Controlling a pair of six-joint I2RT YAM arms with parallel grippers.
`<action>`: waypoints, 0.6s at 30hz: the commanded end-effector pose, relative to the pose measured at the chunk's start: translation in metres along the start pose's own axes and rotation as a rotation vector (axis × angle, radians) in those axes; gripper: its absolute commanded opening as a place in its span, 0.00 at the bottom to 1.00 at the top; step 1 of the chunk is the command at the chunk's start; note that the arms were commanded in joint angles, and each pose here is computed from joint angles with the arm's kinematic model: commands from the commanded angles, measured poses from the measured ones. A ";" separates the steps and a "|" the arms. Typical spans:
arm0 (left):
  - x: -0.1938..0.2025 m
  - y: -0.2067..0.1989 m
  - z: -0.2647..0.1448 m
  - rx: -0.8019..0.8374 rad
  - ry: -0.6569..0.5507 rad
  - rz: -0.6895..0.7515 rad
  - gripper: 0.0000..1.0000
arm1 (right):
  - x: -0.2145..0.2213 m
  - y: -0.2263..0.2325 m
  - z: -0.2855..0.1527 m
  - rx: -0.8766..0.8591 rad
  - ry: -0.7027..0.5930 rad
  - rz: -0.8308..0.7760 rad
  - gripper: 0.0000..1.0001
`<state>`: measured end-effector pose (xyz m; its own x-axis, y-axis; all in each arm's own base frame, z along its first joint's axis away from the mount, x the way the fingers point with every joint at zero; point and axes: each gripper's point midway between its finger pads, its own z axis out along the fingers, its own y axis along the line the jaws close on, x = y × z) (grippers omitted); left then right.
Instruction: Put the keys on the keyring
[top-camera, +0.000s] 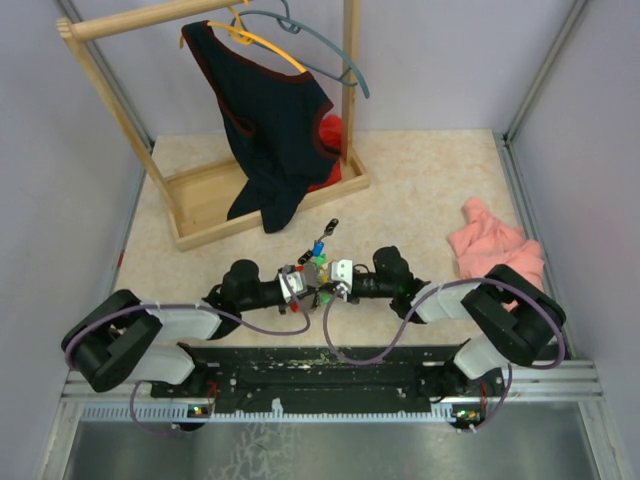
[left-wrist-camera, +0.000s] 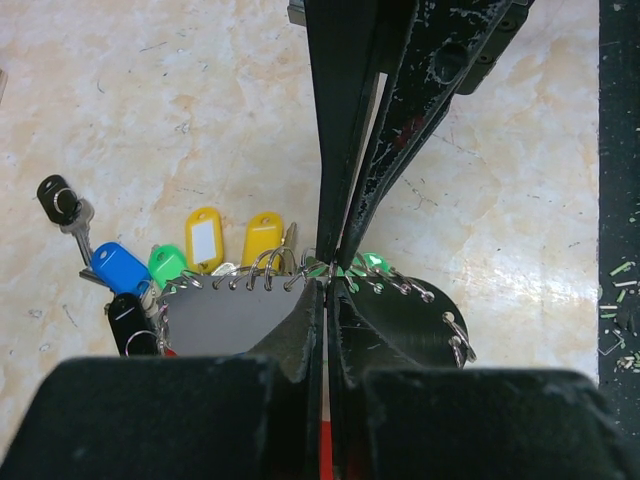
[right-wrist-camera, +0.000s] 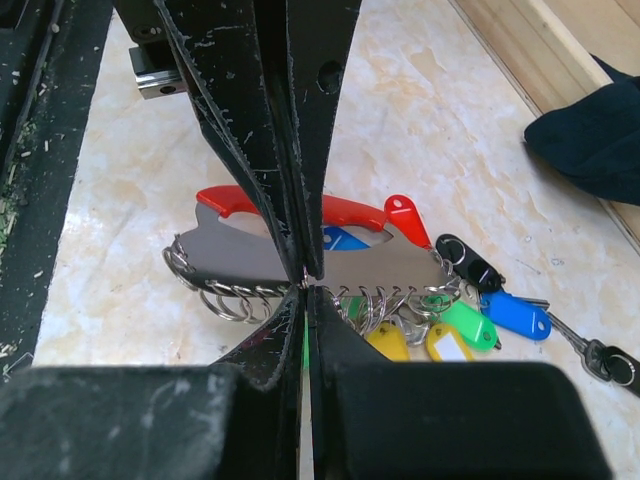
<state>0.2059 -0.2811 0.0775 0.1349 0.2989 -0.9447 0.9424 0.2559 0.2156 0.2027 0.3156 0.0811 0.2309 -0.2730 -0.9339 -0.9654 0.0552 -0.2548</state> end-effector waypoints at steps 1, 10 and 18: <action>-0.011 0.010 -0.003 -0.037 -0.029 0.026 0.01 | 0.007 -0.003 -0.001 0.008 0.040 0.035 0.00; -0.004 0.010 0.001 -0.020 0.011 0.021 0.01 | -0.004 -0.012 -0.005 0.045 0.045 0.048 0.06; 0.002 0.011 0.003 -0.019 0.042 0.004 0.01 | -0.032 -0.053 -0.023 0.224 0.038 0.098 0.36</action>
<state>0.2092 -0.2771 0.0708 0.1129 0.3369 -0.9348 0.9422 0.2625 0.2084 0.2115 0.3005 0.0830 0.1307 -0.3584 -0.9244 -0.9692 0.1500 -0.1952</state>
